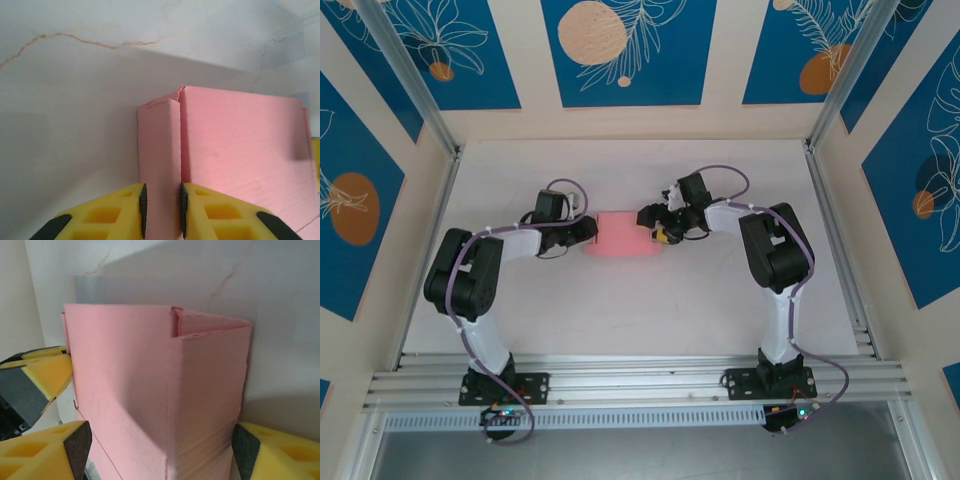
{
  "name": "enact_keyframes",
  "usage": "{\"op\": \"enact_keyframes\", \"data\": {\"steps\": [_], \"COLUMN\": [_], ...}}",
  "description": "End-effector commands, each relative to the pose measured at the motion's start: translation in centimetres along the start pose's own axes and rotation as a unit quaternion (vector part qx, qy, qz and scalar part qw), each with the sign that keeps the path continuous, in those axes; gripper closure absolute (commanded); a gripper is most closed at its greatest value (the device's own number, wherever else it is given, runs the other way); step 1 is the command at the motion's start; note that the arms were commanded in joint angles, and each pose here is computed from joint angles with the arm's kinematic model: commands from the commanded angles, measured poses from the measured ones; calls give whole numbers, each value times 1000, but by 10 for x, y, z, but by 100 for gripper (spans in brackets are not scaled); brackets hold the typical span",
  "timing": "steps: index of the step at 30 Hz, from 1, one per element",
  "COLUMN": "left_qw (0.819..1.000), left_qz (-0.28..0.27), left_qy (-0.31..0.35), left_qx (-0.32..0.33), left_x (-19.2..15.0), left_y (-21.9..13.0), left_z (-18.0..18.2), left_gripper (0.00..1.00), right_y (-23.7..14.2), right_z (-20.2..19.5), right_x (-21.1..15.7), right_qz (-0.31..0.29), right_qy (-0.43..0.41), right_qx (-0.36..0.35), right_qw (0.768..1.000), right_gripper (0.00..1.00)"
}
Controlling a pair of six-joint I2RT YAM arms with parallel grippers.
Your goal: Fold the paper box
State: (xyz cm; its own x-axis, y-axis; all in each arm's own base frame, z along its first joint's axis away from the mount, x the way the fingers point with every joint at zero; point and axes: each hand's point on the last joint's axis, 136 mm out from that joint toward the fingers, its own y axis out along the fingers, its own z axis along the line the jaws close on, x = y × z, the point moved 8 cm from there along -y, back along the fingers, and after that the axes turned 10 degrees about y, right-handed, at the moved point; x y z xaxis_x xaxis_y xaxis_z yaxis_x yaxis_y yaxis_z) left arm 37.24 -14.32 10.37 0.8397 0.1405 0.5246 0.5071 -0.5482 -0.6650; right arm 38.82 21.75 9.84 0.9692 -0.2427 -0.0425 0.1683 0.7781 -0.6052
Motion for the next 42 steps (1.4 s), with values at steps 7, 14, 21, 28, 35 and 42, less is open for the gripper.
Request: {"op": "enact_keyframes", "data": {"steps": [7,14,21,28,35,42], "left_qw": [997,997,996,996,997,997], "left_qz": [39,38,41,44,41,19], "left_qy": [-59,-74,-80,-78,-72,-66], "left_qx": [8,7,17,17,4,-31], "left_x": [-19,-20,-19,-16,-12,-2], "left_y": [14,13,12,12,11,1], "left_z": [25,33,39,40,36,23], "left_gripper": [87,94,96,96,94,83], "right_y": [14,13,8,1,13,14], "right_z": [-8,-9,-8,-7,3,16], "right_x": [-7,-8,-12,-17,-15,-14], "right_qz": [32,29,23,12,29,33], "right_qy": [32,31,25,15,3,-3], "right_qx": [53,54,39,24,45,65], "right_qw": [998,998,999,1000,999,997], "right_gripper": [25,25,25,24,31,49]}}
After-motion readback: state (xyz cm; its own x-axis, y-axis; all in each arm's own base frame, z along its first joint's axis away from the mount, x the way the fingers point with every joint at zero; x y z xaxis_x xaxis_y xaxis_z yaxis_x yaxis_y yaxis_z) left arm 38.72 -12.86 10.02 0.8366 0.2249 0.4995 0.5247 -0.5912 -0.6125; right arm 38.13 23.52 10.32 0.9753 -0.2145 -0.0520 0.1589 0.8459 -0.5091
